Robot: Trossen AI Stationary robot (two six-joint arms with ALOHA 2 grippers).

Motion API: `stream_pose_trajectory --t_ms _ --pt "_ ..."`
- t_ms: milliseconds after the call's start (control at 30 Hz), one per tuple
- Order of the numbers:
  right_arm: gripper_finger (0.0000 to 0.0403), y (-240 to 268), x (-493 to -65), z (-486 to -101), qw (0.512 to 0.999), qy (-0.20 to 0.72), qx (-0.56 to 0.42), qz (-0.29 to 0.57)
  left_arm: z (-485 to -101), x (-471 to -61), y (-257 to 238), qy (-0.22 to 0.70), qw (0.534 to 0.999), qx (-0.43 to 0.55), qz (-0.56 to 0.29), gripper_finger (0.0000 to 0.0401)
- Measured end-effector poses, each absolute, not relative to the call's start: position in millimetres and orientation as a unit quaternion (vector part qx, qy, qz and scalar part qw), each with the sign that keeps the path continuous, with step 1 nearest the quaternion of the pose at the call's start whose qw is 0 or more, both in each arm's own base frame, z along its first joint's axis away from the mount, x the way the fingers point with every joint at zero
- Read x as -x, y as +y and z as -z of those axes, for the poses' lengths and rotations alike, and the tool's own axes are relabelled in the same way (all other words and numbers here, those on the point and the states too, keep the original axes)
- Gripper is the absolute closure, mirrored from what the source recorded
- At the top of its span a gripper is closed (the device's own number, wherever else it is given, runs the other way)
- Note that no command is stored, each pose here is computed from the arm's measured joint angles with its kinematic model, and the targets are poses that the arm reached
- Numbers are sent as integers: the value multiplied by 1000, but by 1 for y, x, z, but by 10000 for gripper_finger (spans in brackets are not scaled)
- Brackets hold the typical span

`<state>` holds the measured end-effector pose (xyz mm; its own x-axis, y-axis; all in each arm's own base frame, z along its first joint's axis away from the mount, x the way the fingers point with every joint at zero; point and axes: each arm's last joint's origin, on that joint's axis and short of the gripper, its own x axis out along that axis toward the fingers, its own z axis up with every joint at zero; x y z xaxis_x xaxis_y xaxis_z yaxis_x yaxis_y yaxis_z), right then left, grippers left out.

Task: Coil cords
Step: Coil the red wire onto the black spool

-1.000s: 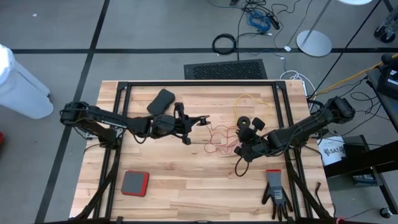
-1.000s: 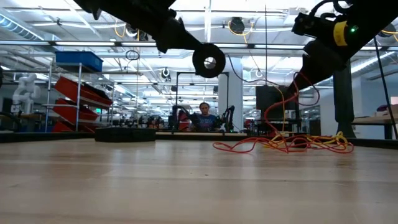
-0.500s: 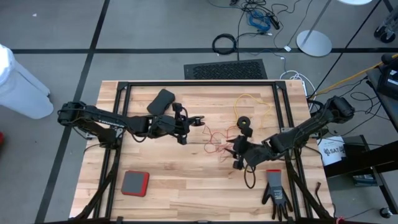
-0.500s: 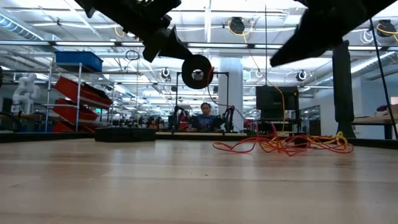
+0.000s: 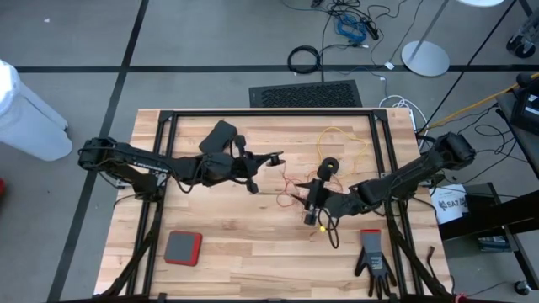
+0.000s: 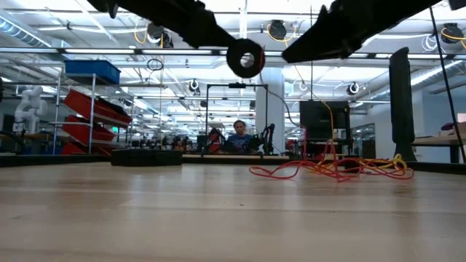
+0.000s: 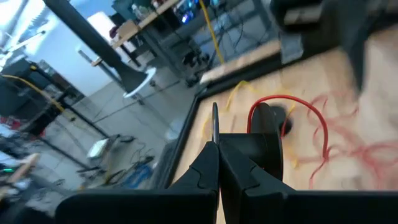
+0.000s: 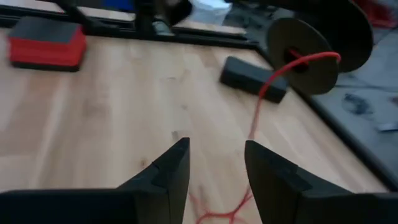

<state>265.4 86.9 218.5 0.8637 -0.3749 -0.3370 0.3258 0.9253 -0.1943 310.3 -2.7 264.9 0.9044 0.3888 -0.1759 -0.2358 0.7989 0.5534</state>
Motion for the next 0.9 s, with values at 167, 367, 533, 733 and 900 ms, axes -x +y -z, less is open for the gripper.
stream_pose_trajectory --t_ms 167,367,533,733,900 --pt "264 81 -277 -214 956 165 90 225 -268 -311 -3 119 947 -250 -159 401" --pt "264 80 -284 -215 959 140 103 226 -269 -311 -4 117 948 -250 -160 401" --pt "264 81 -285 -217 960 129 104 225 -269 -311 -4 116 948 -249 -160 401" --pt "264 78 -286 -217 960 132 102 226 -271 -312 -4 98 956 -233 -149 401" --pt "268 76 -287 -217 961 134 101 219 -275 -313 -5 76 959 -229 -146 401"
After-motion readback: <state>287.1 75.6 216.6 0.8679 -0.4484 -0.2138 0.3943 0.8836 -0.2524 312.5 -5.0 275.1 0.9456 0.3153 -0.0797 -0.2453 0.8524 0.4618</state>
